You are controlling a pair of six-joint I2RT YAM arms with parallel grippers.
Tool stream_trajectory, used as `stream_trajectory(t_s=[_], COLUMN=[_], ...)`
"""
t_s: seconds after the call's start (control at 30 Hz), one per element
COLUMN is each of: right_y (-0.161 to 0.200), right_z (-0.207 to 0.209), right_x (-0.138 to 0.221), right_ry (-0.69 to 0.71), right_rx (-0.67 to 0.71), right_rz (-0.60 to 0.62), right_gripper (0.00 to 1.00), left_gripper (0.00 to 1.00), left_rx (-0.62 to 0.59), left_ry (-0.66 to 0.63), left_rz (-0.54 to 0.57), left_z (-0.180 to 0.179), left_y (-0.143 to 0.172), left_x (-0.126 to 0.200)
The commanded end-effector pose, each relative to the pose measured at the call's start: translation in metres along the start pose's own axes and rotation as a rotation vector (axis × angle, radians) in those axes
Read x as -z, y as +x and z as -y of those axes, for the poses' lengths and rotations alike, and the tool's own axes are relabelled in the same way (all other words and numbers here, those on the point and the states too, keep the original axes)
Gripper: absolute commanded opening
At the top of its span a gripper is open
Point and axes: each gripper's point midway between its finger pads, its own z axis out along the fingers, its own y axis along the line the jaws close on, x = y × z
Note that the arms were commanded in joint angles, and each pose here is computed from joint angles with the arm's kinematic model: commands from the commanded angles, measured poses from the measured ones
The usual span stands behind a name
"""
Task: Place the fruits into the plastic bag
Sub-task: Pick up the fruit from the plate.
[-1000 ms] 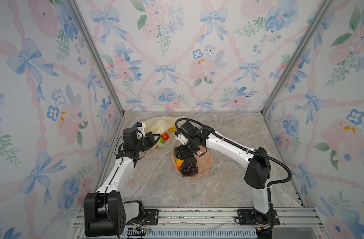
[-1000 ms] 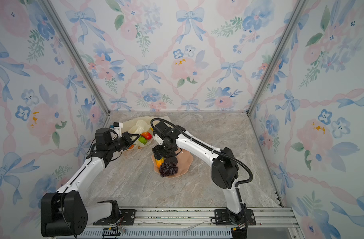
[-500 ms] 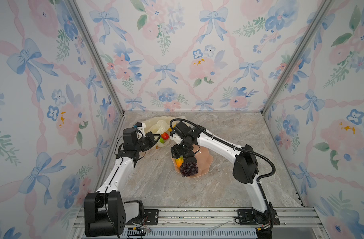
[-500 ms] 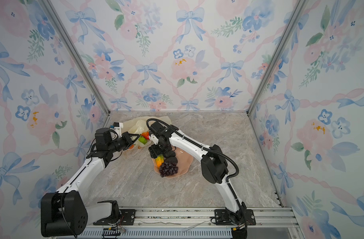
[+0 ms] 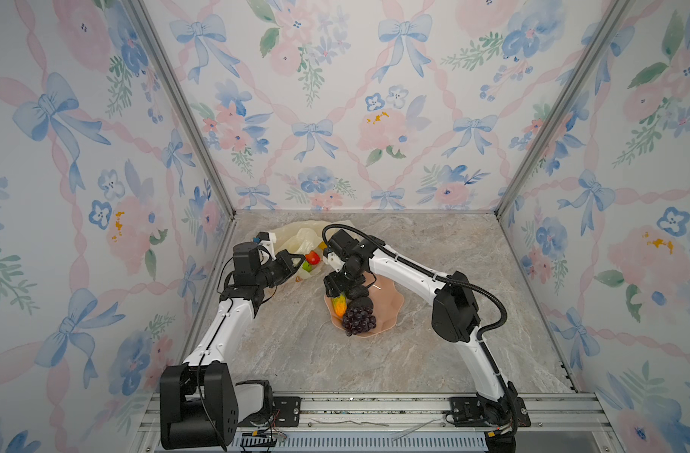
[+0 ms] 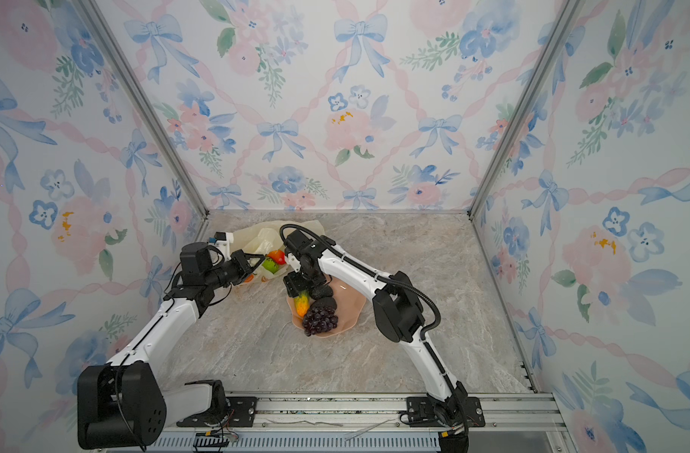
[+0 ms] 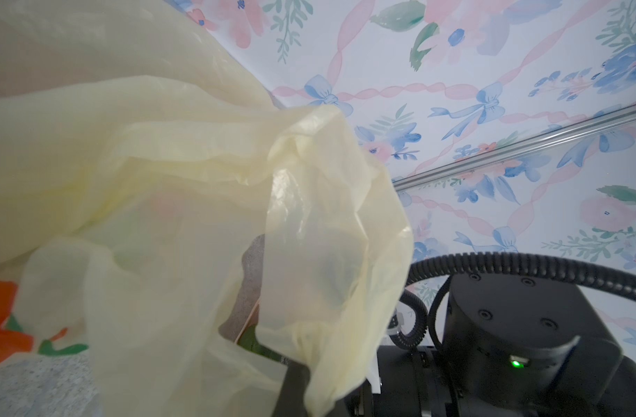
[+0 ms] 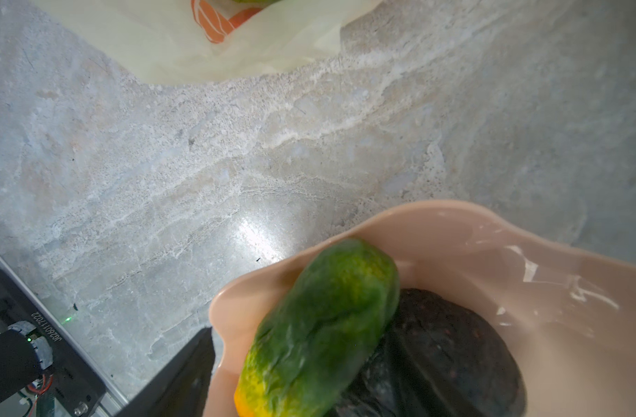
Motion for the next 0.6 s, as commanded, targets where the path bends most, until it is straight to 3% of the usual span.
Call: stream_trajectory(t_s=[0.0,0.3,0.57], right_y=[0.0,0.004,0.003], right_z=[0.009,0.017,0.022], right_x=[-0.003,-0.013,-0.013], right_ry=[0.026,0.032,0.034], right_rx=[-0.029,-0.052,-0.071], right_rz=[-0.018,-0.043,-0.034], right_gripper=[0.77,0.76,0.67], left_gripper=[0.0,0.0,0.0], left_rx=[-0.01,-0.01,-0.007], left_ry=[0.01,0.011,0.012], left_rz=[-0.017,-0.016,-0.013], left_z=[0.0,0.0,0.001], left_y=[0.002,0.002,0.001], left_x=[-0.001,0.0,0.001])
